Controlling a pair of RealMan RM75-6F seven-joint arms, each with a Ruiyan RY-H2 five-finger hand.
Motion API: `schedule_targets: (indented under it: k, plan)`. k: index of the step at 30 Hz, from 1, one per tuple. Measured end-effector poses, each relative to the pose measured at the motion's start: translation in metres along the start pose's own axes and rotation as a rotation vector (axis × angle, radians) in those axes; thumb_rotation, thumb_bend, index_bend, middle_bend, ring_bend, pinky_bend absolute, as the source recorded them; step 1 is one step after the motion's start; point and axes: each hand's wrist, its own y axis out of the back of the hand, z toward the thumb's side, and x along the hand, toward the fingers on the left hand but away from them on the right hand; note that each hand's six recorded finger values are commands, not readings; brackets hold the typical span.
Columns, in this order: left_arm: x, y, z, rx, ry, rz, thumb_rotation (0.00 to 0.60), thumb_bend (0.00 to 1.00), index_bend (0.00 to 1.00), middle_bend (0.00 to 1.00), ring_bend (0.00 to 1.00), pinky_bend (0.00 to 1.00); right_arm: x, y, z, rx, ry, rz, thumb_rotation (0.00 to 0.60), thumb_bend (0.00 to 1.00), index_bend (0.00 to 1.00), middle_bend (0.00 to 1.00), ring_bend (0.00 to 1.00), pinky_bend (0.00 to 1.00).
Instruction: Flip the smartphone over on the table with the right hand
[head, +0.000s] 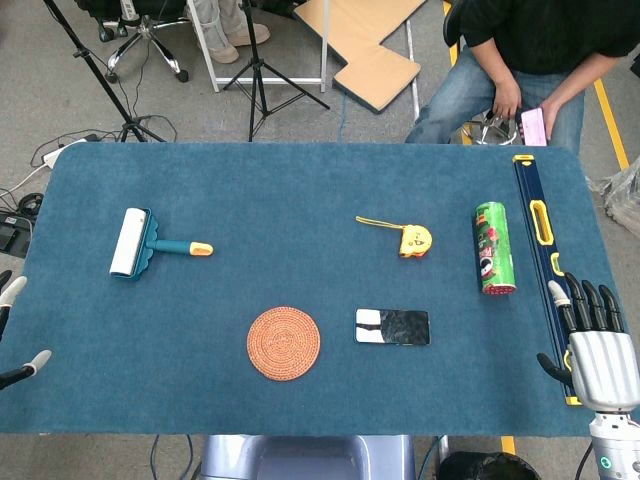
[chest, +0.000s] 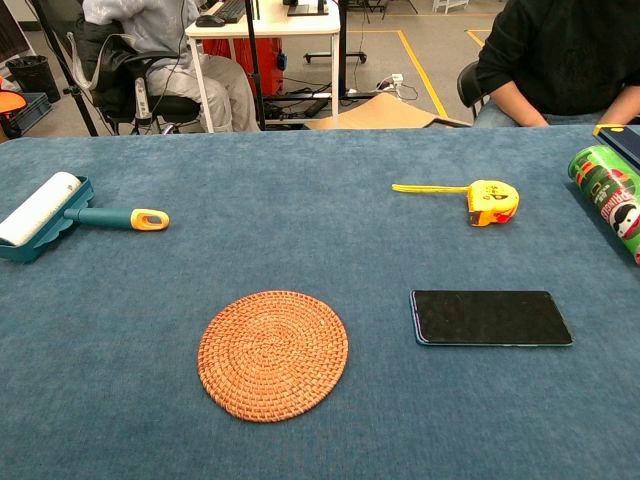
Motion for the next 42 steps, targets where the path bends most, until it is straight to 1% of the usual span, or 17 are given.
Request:
schedule_targets:
  k: [4, 10, 13, 16, 19, 22, 23, 25, 26, 29, 32, 35, 42]
  plan:
    - [0.0, 0.0, 0.0, -0.004, 0.001, 0.0, 0.6, 0.0, 0.0, 0.0, 0.0, 0.0, 0.0, -0.001, 0.001, 0.003, 0.004, 0.006, 0.6, 0.0, 0.05, 0.0, 0.0, 0.0]
    - [0.001, -0.001, -0.001, -0.005, 0.008, -0.01, 0.6, 0.0, 0.0, 0.0, 0.0, 0.0, 0.001, -0.008, 0.004, 0.002, 0.014, 0.034, 0.6, 0.0, 0.05, 0.0, 0.0, 0.0]
    - [0.002, -0.003, 0.001, 0.001, 0.001, -0.016, 0.6, 0.0, 0.0, 0.0, 0.0, 0.0, 0.0, -0.016, 0.009, 0.0, 0.032, 0.068, 0.6, 0.0, 0.05, 0.0, 0.0, 0.0]
    - [0.002, -0.005, 0.003, 0.009, -0.001, -0.017, 0.6, 0.0, 0.0, 0.0, 0.0, 0.0, -0.003, -0.028, 0.02, -0.006, 0.072, 0.124, 0.6, 0.0, 0.06, 0.0, 0.0, 0.0]
    - [0.003, -0.006, 0.002, 0.012, 0.005, -0.02, 0.6, 0.0, 0.0, 0.0, 0.0, 0.0, -0.01, -0.045, 0.039, -0.004, 0.142, 0.198, 0.6, 0.0, 0.07, 0.0, 0.0, 0.0]
    - [0.005, -0.007, 0.0, 0.015, 0.017, -0.021, 0.6, 0.0, 0.0, 0.0, 0.0, 0.0, -0.021, -0.061, 0.067, 0.015, 0.239, 0.274, 0.6, 0.0, 0.1, 0.01, 0.0, 0.0]
    - [0.005, -0.008, -0.002, 0.016, 0.023, -0.022, 0.6, 0.0, 0.0, 0.0, 0.0, 0.0, -0.026, -0.067, 0.08, 0.03, 0.285, 0.3, 0.6, 0.0, 0.11, 0.02, 0.0, 0.0]
    - [0.007, -0.009, -0.004, 0.019, 0.033, -0.027, 0.6, 0.0, 0.0, 0.0, 0.0, 0.0, -0.034, -0.075, 0.101, 0.062, 0.357, 0.33, 0.6, 0.0, 0.13, 0.04, 0.0, 0.0]
    - [0.008, -0.01, -0.005, 0.02, 0.04, -0.03, 0.6, 0.0, 0.0, 0.0, 0.0, 0.0, -0.039, -0.08, 0.116, 0.086, 0.406, 0.344, 0.6, 0.0, 0.14, 0.05, 0.0, 0.0]
    - [0.012, -0.013, -0.009, 0.025, 0.057, -0.038, 0.6, 0.0, 0.0, 0.0, 0.0, 0.0, -0.049, -0.092, 0.149, 0.153, 0.508, 0.372, 0.6, 0.0, 0.15, 0.1, 0.0, 0.0]
    - [0.017, -0.015, -0.012, 0.03, 0.072, -0.043, 0.6, 0.0, 0.0, 0.0, 0.0, 0.0, -0.057, -0.102, 0.178, 0.216, 0.577, 0.387, 0.6, 0.0, 0.16, 0.14, 0.0, 0.0]
    - [0.021, -0.017, -0.014, 0.032, 0.084, -0.05, 0.6, 0.0, 0.0, 0.0, 0.0, 0.0, -0.064, -0.113, 0.201, 0.269, 0.619, 0.406, 0.6, 0.0, 0.17, 0.14, 0.0, 0.0]
    - [0.025, -0.021, -0.016, 0.034, 0.093, -0.061, 0.6, 0.0, 0.0, 0.0, 0.0, 0.0, -0.078, -0.132, 0.242, 0.36, 0.647, 0.429, 0.6, 0.0, 0.18, 0.16, 0.0, 0.0]
